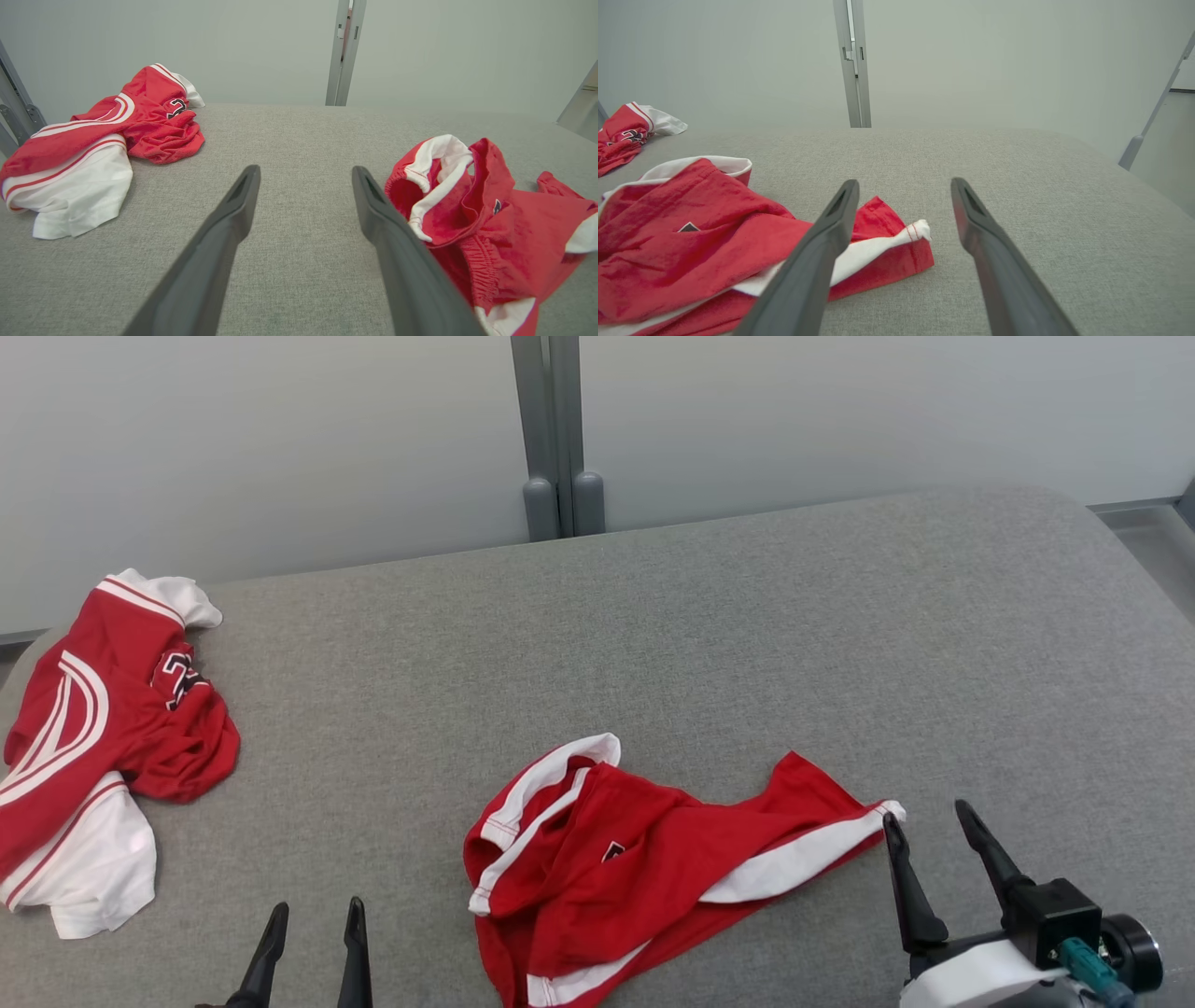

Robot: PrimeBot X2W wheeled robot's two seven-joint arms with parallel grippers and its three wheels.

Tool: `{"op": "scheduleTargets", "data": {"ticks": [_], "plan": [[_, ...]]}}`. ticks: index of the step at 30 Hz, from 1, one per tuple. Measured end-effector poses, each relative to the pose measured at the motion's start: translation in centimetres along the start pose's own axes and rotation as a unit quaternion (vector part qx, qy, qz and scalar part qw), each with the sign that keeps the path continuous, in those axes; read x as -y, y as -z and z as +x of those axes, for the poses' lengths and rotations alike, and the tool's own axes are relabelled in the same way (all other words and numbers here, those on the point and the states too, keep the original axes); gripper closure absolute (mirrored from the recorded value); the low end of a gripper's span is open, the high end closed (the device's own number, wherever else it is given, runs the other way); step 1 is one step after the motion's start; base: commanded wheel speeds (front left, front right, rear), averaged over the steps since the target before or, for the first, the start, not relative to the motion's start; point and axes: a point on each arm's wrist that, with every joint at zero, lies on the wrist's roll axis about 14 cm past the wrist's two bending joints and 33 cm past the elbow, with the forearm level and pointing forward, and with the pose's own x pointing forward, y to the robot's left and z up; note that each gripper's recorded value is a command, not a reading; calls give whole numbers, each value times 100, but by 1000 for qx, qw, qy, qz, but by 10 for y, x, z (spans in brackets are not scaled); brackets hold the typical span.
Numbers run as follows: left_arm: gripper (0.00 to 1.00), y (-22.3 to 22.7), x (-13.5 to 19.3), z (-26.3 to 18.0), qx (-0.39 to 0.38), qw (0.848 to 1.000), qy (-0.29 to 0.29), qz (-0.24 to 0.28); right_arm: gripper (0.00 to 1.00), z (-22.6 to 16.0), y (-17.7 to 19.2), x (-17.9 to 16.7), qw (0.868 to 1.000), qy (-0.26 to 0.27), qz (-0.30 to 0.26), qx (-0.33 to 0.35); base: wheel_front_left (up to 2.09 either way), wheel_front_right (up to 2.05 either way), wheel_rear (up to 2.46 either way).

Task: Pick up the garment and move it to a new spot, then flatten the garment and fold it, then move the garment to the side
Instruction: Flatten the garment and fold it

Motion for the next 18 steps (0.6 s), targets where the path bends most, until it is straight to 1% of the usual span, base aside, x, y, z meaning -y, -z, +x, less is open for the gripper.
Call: {"op": "scheduleTargets", "data": {"ticks": [2, 4, 6, 7, 10, 14, 16, 18], "plan": [[0, 1, 4, 1, 0, 1000, 4, -7, 0, 6, -6, 6, 1000, 7, -6, 9, 0, 0, 0], [0, 9, 9, -1, -13, 1000, 12, -9, 0, 6, 2, 7, 1000, 3, -20, -4, 0, 0, 0], [0, 20, 19, -3, -30, 999, 26, -12, 0, 3, 17, 11, 999, 2, -25, -32, 0, 0, 0], [0, 24, 23, -4, -43, 998, 31, -16, 0, 2, 26, 11, 998, -6, -35, -54, 0, 0, 0], [0, 36, 40, -3, -87, 994, 53, -50, 0, 8, 35, 19, 994, -13, -48, -101, 0, 0, 0], [0, 40, 71, -4, -139, 981, 96, -93, 0, 15, 38, 30, 987, -15, -50, -149, 0, 0, 0], [0, 43, 89, -8, -168, 973, 125, -99, 0, 17, 41, 30, 982, -27, -59, -177, 0, 0, 0], [0, 44, 103, -12, -190, 965, 147, -102, 0, 16, 46, 29, 977, -37, -56, -200, 0, 0, 0]]}}
